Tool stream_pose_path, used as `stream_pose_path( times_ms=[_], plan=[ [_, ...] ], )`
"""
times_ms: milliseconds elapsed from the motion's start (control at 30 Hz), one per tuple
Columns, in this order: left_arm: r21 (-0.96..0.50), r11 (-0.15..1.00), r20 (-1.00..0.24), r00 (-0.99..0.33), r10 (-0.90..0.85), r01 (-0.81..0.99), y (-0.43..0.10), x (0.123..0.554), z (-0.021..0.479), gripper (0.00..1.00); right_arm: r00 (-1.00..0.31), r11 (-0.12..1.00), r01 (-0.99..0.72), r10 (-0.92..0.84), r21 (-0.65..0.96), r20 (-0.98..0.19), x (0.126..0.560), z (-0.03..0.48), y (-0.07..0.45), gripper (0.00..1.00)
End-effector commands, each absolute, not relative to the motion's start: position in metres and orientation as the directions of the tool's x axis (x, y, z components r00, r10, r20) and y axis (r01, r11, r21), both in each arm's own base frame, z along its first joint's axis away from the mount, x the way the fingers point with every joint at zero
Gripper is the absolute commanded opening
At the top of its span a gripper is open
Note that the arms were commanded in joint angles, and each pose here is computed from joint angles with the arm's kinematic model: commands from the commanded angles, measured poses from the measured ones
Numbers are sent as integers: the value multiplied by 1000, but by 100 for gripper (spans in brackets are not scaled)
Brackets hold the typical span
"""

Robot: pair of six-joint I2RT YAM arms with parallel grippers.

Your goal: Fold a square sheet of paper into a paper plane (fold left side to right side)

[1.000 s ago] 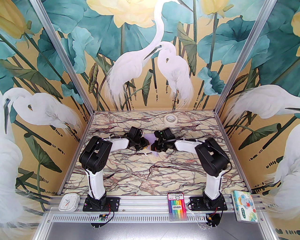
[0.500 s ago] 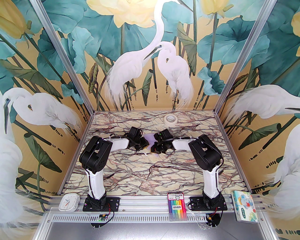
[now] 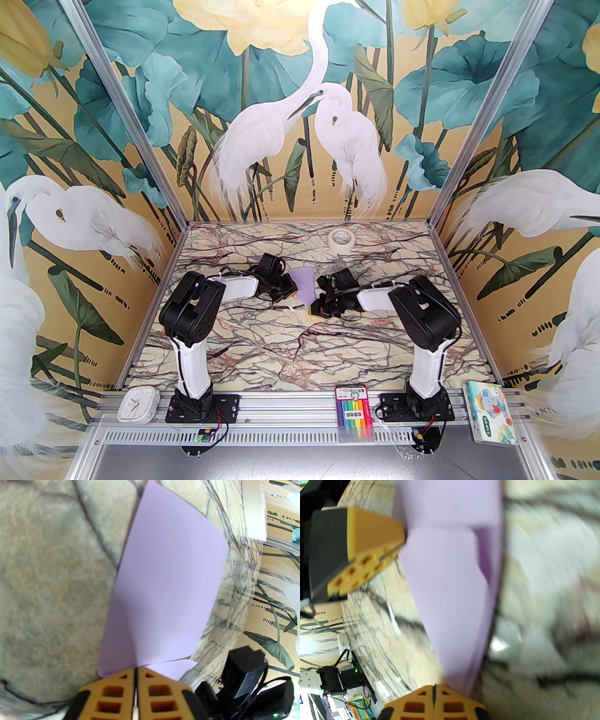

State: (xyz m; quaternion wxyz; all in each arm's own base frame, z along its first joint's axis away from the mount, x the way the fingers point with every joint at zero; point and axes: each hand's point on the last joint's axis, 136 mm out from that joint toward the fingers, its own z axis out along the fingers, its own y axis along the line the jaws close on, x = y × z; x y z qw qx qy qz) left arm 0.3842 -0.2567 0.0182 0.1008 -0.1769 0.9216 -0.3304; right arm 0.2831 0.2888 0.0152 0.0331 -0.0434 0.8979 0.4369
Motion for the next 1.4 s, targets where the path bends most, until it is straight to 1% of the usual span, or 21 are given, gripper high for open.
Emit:
stream_pose_path(
  times_ms=[0,200,300,400,533,633,833,967,1133,1367],
  plan=[
    [-546,769,-28,-910,-414,-333,-238,372,-15,9,-999,626,-54,-34,778,-42,268,11,276,0],
    [-565,760,-31,-913,-407,-320,-242,374,-9,10,-991,590,-124,-34,798,-129,286,48,286,0],
    [-572,755,-25,-913,-407,-321,-244,375,-8,10,-990,561,-128,-27,818,-136,299,57,297,0],
    [-574,754,-24,-913,-407,-321,-245,375,-8,10,-991,563,-115,-9,818,-133,315,54,304,0],
    [-576,753,-25,-914,-406,-319,-246,375,-7,11,-993,602,-90,1,794,-114,332,36,308,0],
    [-578,751,-24,-913,-407,-320,-246,376,-6,11,-995,634,-78,-6,769,-96,338,20,308,0],
    [-580,752,-35,-912,-408,-314,-243,379,-6,11,-999,739,-42,-21,673,-39,324,-15,287,0],
    [-581,747,-40,-905,-423,-323,-235,383,-8,12,-1000,778,-26,-28,628,-6,309,-30,274,0],
    [-591,732,-43,-893,-449,-340,-219,392,-8,12,-1000,792,-8,-22,610,16,296,-38,266,0],
    [-595,722,-51,-880,-472,-353,-199,403,-9,12,-1000,785,1,-12,619,17,294,-35,266,0]
  ],
)
